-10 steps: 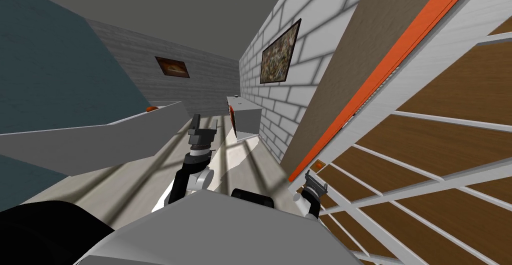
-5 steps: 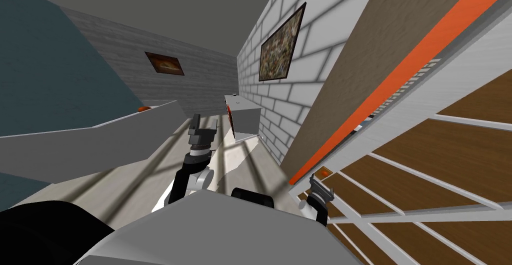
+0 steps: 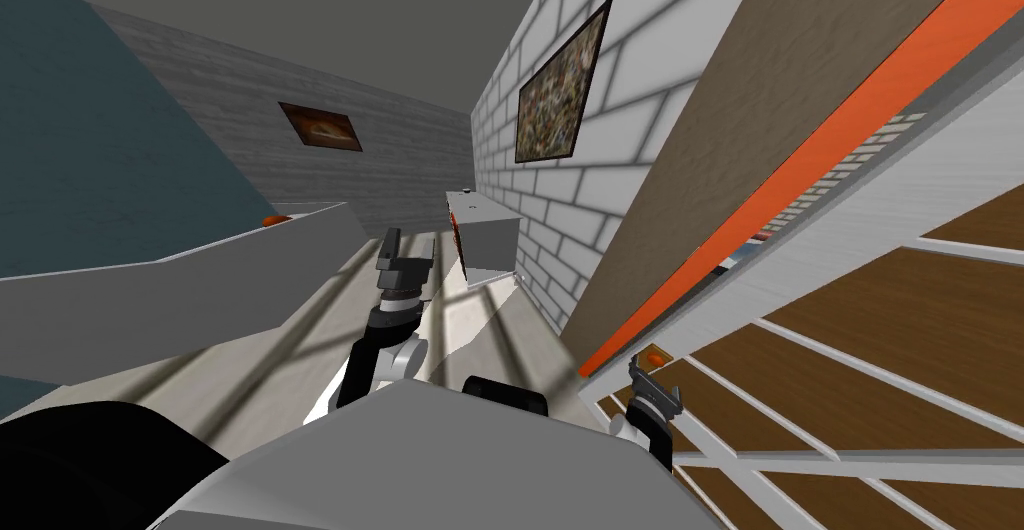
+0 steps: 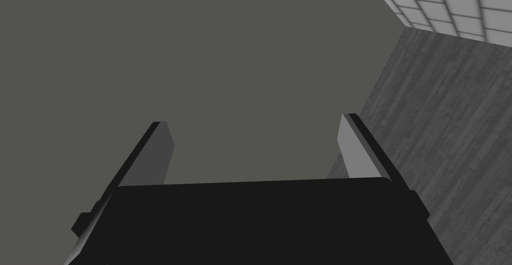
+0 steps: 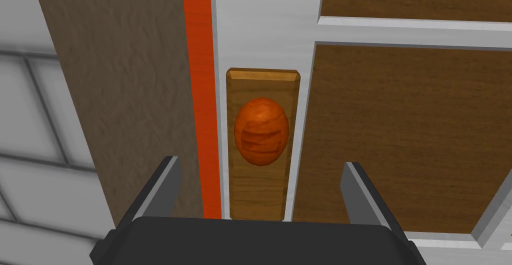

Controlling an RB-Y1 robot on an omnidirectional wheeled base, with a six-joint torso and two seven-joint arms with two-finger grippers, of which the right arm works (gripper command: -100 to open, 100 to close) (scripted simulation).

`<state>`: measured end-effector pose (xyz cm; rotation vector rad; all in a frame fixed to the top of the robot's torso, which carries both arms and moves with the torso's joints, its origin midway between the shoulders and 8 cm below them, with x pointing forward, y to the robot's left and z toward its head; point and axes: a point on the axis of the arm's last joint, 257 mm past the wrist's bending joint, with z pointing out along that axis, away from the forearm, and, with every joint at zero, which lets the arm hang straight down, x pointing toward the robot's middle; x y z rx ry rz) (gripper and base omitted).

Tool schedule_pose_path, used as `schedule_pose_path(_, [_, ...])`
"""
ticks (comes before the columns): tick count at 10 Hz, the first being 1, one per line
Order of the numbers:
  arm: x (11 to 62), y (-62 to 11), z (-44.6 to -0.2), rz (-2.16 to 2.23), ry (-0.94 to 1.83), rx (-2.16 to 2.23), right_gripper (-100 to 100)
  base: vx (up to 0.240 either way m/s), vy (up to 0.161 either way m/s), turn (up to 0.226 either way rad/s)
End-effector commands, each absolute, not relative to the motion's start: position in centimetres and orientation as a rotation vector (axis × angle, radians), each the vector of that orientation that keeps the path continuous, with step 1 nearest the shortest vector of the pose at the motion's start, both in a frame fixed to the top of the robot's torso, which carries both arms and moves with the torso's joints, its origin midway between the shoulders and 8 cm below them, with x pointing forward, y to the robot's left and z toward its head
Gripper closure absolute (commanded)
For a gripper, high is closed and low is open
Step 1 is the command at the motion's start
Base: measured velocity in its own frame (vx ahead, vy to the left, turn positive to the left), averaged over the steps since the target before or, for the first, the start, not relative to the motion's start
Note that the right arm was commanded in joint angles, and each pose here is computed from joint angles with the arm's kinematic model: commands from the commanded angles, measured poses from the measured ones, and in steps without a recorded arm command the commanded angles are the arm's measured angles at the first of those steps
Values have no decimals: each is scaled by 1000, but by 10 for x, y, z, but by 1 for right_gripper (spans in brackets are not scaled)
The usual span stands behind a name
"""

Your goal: Pull the door open

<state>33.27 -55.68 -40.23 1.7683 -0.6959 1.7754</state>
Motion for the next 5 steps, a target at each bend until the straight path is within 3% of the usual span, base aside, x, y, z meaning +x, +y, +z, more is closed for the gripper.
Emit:
schedule_pose_path(1, [323,-566,-402,1781,-694,1770,-100,111,-6,-30])
schedule_pose_path(5, [308,-580,-402,1786,-687,1778,-100,102,-2,-22])
